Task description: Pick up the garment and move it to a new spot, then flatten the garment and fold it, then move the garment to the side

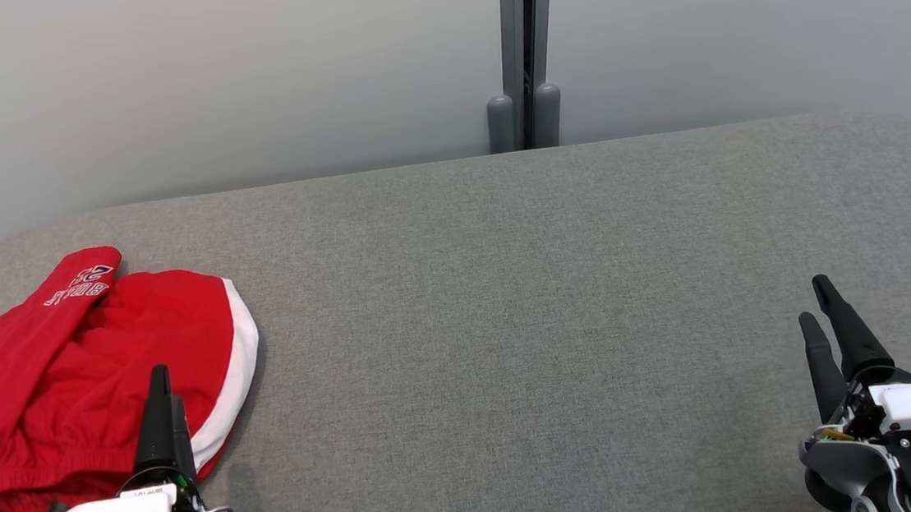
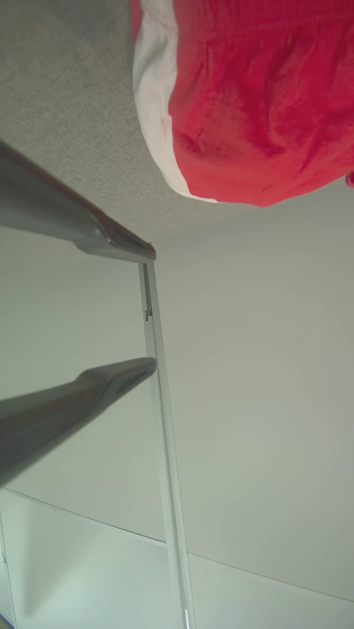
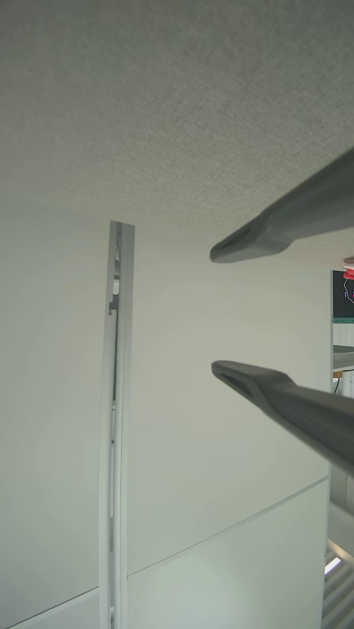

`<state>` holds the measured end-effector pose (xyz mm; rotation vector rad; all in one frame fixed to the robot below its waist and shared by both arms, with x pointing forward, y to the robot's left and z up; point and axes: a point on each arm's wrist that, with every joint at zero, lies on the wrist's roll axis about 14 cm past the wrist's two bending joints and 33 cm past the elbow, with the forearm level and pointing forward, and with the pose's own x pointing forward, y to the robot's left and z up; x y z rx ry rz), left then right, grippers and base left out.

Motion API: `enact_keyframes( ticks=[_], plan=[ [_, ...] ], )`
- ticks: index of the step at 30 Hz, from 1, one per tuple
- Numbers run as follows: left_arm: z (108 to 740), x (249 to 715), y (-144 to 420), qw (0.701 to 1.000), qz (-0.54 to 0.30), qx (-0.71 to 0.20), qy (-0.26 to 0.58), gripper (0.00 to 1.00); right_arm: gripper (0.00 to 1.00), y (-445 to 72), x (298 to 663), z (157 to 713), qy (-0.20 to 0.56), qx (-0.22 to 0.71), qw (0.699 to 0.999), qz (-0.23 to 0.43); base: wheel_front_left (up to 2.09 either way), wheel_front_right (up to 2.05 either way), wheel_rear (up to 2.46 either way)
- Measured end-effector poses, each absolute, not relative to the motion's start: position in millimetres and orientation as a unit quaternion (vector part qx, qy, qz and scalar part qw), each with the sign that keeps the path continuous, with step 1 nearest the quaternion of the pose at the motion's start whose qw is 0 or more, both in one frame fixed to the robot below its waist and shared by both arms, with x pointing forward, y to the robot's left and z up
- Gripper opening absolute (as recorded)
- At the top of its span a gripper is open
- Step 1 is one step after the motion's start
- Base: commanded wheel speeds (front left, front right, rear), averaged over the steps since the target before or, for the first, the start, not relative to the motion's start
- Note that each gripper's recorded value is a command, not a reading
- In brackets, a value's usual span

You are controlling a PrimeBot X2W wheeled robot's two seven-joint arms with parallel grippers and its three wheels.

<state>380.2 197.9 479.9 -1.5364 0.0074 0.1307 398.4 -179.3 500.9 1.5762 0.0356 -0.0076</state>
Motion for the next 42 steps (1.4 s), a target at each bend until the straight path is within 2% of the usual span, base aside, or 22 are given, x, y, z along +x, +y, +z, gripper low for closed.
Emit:
enact_keyframes(
  ticks=[7,20,29,42],
  plan=[
    [487,381,200,0.751,0.055,-0.658,-0.006,1.0,1.0,-172,400,511,0.01,0.679,0.734,0.013,0.0,0.0,0.0],
    [498,384,206,0.839,0.052,-0.541,-0.02,1.0,1.0,-161,402,526,-0.002,0.596,0.802,0.043,0.0,0.0,0.0],
    [504,386,197,0.892,0.039,-0.45,-0.016,1.0,1.0,-156,402,533,-0.014,0.499,0.864,0.057,0.0,0.0,0.0],
    [506,381,192,0.95,0.036,-0.309,-0.015,1.0,1.0,-146,397,540,-0.033,0.36,0.929,0.078,0.0,0.0,0.0]
  ],
)
